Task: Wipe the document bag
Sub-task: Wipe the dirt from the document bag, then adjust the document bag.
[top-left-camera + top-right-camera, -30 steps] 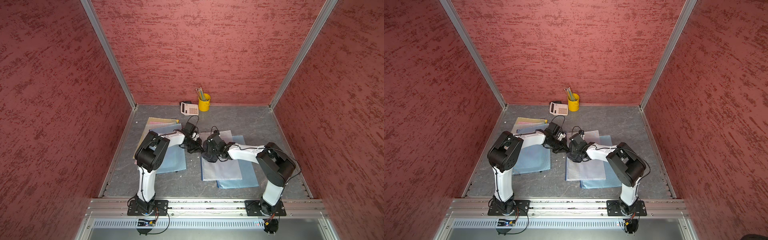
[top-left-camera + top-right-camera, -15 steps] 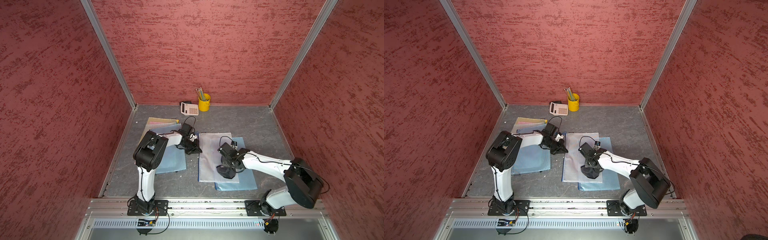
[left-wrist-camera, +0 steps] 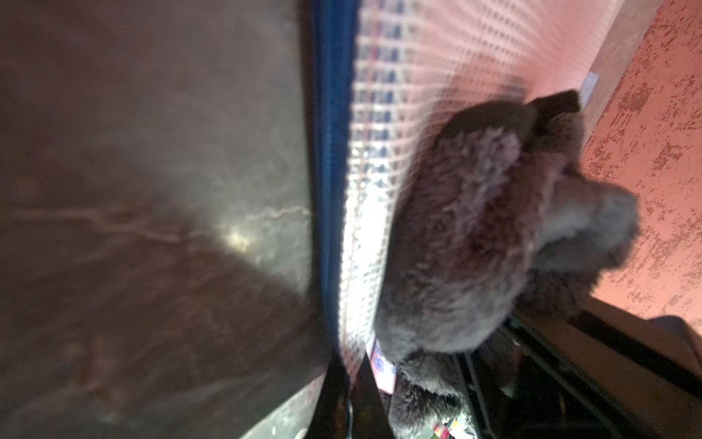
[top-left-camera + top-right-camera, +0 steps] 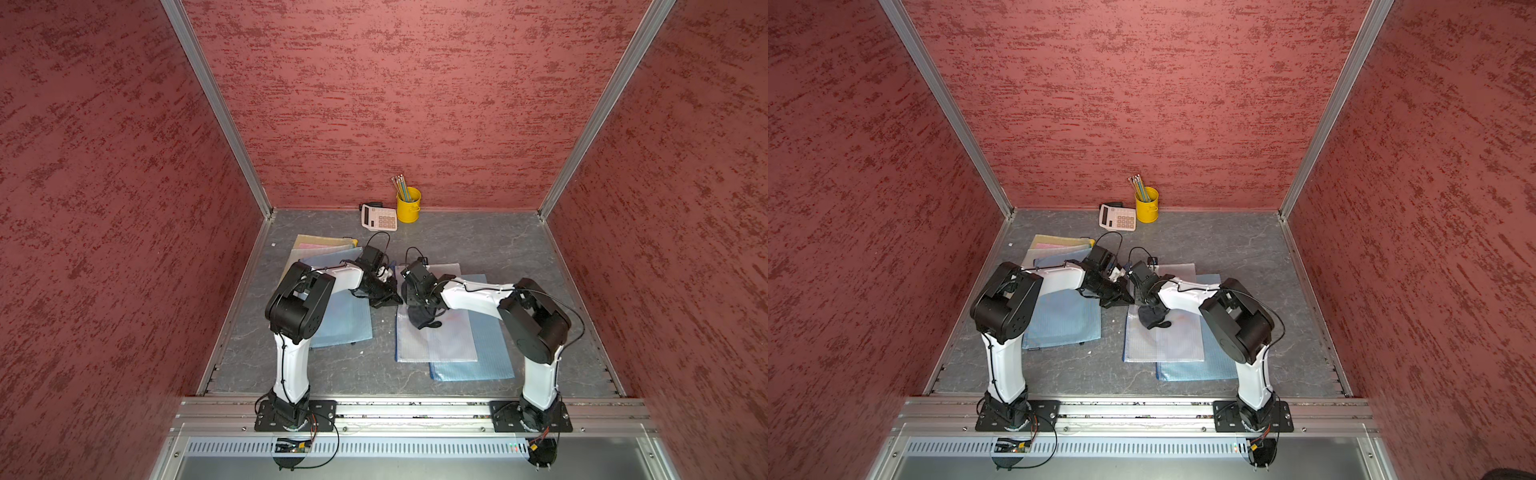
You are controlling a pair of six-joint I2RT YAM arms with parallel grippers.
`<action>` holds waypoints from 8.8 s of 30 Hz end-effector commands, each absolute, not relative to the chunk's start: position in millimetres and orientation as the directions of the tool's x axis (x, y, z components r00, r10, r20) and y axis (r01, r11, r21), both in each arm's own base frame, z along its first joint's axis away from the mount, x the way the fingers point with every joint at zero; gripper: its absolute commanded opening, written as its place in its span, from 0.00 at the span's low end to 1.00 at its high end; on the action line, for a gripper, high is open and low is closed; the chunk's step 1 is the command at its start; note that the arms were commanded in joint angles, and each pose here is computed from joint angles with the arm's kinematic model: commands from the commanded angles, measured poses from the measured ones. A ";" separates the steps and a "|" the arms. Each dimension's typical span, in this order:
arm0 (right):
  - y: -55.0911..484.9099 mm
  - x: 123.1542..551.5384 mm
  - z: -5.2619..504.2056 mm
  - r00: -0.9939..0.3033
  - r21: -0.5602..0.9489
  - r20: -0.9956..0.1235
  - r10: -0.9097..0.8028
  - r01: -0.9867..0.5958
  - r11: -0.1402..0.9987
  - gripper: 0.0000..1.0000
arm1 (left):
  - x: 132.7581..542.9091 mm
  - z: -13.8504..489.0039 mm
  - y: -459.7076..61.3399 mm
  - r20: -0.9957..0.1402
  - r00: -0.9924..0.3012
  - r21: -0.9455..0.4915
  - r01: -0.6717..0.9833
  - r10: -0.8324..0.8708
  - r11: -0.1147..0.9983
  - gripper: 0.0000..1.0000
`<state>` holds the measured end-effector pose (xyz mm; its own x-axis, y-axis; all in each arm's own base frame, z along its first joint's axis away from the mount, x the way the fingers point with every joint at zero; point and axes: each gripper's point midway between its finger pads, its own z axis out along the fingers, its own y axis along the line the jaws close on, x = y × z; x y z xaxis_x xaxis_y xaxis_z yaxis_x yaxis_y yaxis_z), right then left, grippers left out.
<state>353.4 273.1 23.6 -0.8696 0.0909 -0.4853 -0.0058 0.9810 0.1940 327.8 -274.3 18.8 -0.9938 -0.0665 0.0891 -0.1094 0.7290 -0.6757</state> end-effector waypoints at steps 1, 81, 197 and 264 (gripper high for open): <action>189.8 315.3 -26.3 -0.912 0.066 -0.367 0.184 0.172 0.983 0.00 | 332.8 15.2 -264.4 0.074 -0.991 -0.652 -0.132 -0.110 0.747 0.00; 273.9 353.1 94.6 -0.823 0.258 -0.566 -0.038 -0.221 0.940 0.00 | 340.0 13.9 -275.0 0.113 -0.953 -0.681 -0.281 -0.282 0.676 0.00; 48.3 360.5 136.4 -0.713 0.054 -0.672 0.197 0.219 0.974 0.00 | 322.6 142.2 -380.2 -0.224 -0.960 -0.087 0.189 0.166 0.978 0.74; 187.0 368.5 10.5 -0.901 -0.024 -0.428 -0.075 -0.072 0.997 0.00 | 444.1 18.0 -224.2 -0.237 -0.921 -0.194 0.357 0.309 0.914 0.89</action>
